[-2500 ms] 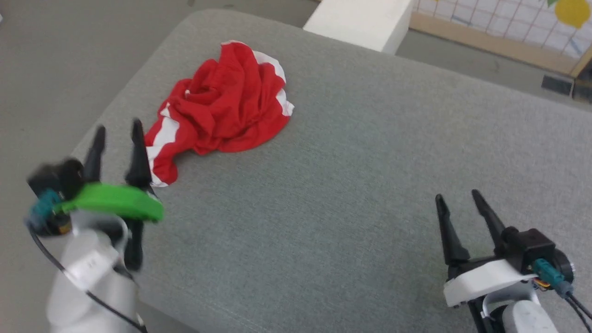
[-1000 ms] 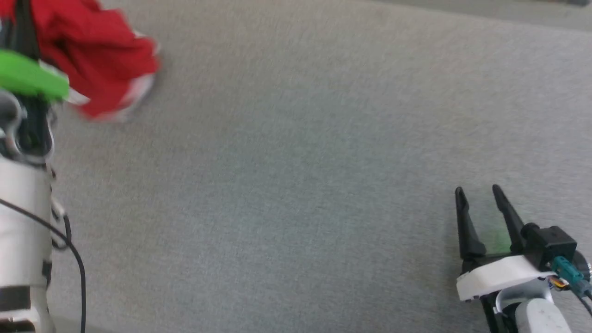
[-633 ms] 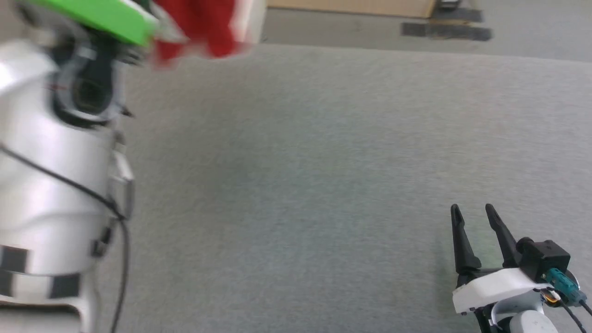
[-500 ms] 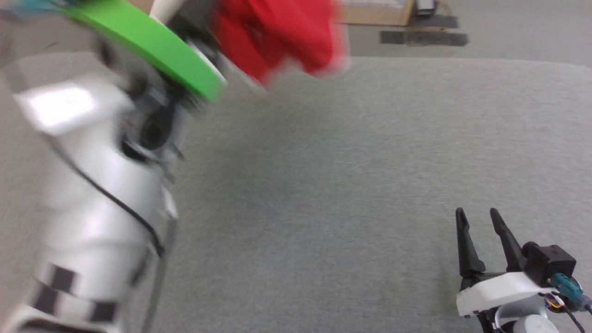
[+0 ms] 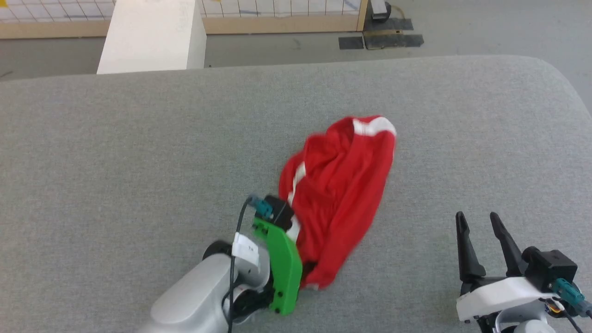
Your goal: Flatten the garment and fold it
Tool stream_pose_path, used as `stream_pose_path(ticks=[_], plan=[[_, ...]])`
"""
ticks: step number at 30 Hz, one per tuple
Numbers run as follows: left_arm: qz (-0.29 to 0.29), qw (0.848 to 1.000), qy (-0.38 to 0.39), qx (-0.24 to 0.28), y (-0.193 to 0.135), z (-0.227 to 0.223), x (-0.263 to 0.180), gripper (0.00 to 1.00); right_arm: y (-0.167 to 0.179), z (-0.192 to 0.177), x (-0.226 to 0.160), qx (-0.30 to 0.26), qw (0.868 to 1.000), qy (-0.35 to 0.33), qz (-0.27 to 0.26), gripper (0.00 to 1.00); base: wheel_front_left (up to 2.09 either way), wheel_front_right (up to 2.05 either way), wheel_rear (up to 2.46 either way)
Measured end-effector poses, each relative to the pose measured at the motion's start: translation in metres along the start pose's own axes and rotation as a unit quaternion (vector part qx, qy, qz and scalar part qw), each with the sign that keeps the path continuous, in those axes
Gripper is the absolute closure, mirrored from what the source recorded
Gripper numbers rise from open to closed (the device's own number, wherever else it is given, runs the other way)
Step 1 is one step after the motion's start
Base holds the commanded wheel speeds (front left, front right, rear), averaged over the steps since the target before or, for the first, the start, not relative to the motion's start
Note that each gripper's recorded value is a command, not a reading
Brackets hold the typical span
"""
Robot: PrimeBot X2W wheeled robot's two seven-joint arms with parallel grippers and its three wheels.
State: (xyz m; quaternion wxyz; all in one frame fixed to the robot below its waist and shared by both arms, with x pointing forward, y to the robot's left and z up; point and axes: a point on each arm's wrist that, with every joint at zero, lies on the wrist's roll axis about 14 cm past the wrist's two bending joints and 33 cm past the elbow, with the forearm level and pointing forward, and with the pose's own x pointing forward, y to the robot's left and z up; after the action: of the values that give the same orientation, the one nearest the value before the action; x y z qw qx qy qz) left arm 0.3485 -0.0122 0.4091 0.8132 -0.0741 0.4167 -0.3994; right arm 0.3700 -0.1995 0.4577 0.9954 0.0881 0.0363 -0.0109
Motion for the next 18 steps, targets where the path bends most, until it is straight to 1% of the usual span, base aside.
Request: stream_pose_path(ticks=[1, 2, 3, 5, 7, 8, 10, 12, 13, 14, 16, 17, 18], plan=[[0.003, 1.0, 0.021, -0.006, 0.002, -0.009, -0.001, 1.0, 0.0, 0.0, -0.001, 0.001, 1.0, 0.0, 0.0, 0.0, 0.0, 0.0, 0.0], [0.004, 1.0, 0.021, -0.016, 0.004, -0.009, -0.003, 0.99, 0.001, 0.0, -0.002, 0.002, 1.0, 0.0, 0.001, 0.0, 0.0, 0.0, 0.0], [0.004, 0.999, 0.013, -0.032, 0.006, -0.005, -0.006, 0.0, 0.002, 0.0, -0.003, 0.003, 1.0, 0.0, 0.002, 0.0, 0.0, 0.0, 0.0], [0.007, 0.998, -0.008, -0.063, 0.01, 0.005, -0.012, 0.0, 0.004, 0.001, -0.004, 0.003, 1.0, -0.001, 0.005, 0.0, 0.0, 0.0, 0.0], [0.002, 0.994, -0.053, -0.099, 0.012, 0.024, -0.023, 0.0, 0.006, 0.002, -0.004, 0.003, 1.0, -0.003, 0.008, 0.0, 0.0, 0.0, 0.0], [0.0, 0.99, -0.081, -0.114, 0.014, 0.037, -0.03, 0.0, 0.007, 0.003, -0.004, 0.004, 1.0, -0.005, 0.01, 0.0, 0.0, 0.0, 0.0], [0.0, 0.978, -0.149, -0.145, 0.022, 0.064, -0.049, 0.0, 0.009, 0.005, -0.004, 0.004, 1.0, -0.008, 0.014, 0.0, 0.0, 0.0, 0.0], [-0.006, 0.954, -0.236, -0.183, 0.032, 0.093, -0.076, 0.0, 0.014, 0.008, -0.004, 0.004, 1.0, -0.012, 0.02, 0.0, 0.0, 0.0, 0.0], [0.003, 0.944, -0.272, -0.187, 0.038, 0.102, -0.089, 0.0, 0.015, 0.009, -0.004, 0.004, 1.0, -0.015, 0.023, 0.0, 0.0, 0.0, 0.0], [0.017, 0.935, -0.304, -0.182, 0.046, 0.108, -0.101, 0.0, 0.017, 0.01, -0.004, 0.004, 1.0, -0.016, 0.025, 0.0, 0.0, 0.0, 0.0], [0.071, 0.898, -0.405, -0.156, 0.071, 0.126, -0.141, 0.0, 0.02, 0.01, -0.003, 0.004, 0.999, -0.017, 0.031, 0.0, 0.0, 0.0, 0.0], [0.092, 0.886, -0.432, -0.143, 0.079, 0.129, -0.154, 0.0, 0.022, 0.01, -0.003, 0.004, 0.999, -0.016, 0.034, 0.0, 0.0, 0.0, 0.0], [0.123, 0.867, -0.467, -0.125, 0.089, 0.13, -0.17, 0.0, 0.024, 0.009, -0.002, 0.005, 0.999, -0.015, 0.036, 0.0, 0.0, 0.0, 0.0]])
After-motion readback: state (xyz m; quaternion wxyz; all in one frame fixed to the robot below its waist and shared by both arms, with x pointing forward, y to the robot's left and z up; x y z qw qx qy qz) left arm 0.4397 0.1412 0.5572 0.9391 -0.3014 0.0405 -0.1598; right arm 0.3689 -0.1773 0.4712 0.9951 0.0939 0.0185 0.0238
